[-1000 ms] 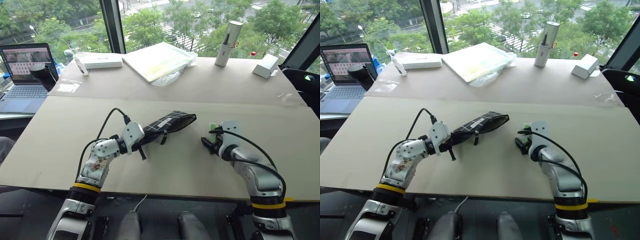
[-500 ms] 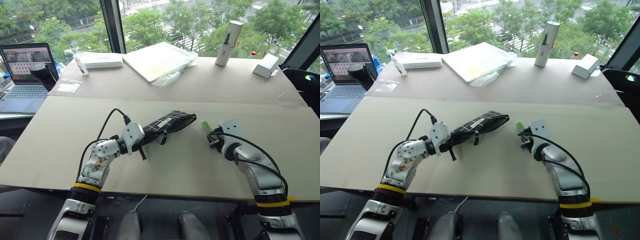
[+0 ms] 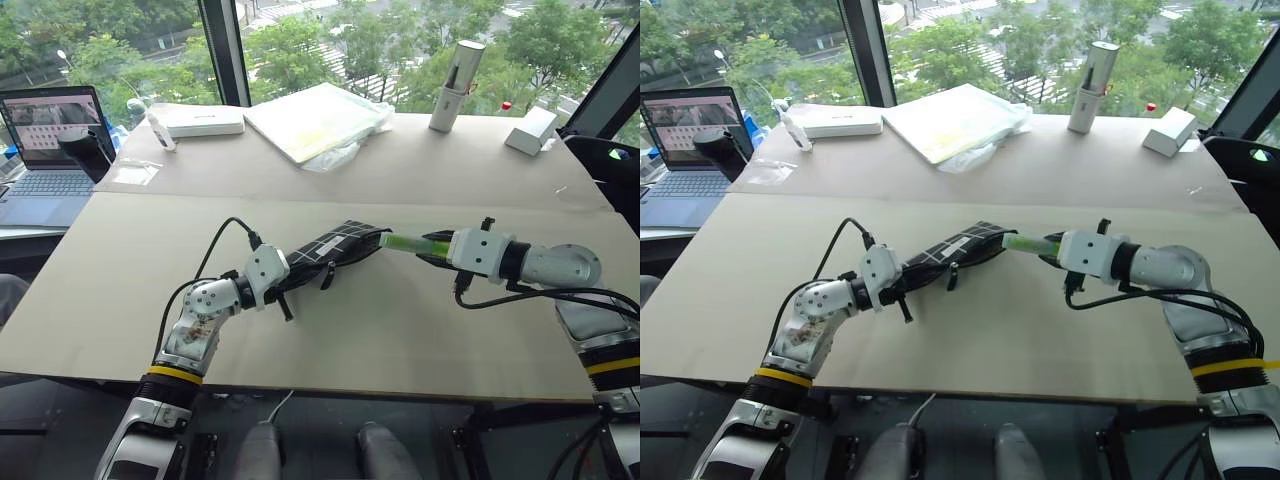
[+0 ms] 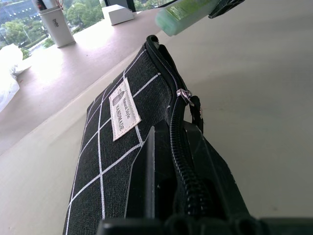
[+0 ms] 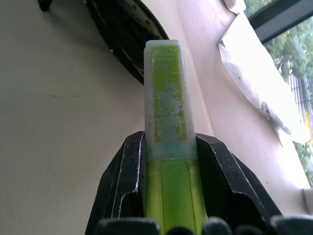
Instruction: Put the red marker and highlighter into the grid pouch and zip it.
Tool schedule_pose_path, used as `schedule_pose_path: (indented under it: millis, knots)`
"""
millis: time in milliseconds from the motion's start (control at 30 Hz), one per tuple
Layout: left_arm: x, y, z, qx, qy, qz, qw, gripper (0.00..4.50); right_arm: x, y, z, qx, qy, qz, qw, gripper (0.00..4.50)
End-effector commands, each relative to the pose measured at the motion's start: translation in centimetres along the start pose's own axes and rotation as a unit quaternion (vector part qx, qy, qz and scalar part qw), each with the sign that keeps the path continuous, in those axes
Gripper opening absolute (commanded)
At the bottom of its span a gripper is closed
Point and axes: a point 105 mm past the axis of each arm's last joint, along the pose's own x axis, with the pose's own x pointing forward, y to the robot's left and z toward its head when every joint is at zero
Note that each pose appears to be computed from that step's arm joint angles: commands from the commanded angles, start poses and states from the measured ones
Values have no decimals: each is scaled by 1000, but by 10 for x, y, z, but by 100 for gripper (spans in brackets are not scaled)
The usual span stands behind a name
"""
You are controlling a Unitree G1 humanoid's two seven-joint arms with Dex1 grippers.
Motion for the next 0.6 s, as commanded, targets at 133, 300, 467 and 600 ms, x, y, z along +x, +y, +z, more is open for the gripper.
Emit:
schedule_pose_path:
  millis: [133, 300, 467, 600]
  knots:
    - [1, 2, 11, 16, -19, -1, 1000, 0, 11, -6, 7, -54, -16, 2, 998, 107]
    - [1, 1, 10, 12, -19, -2, 1000, 0, 20, -4, 8, -71, -22, 11, 997, 107]
    - [1, 0, 9, 11, -18, -3, 1000, 0, 39, -6, 24, -88, -50, 22, 995, 107]
    - [0, 0, 8, 11, -17, -2, 1000, 0, 43, -13, 26, -90, -56, 18, 994, 107]
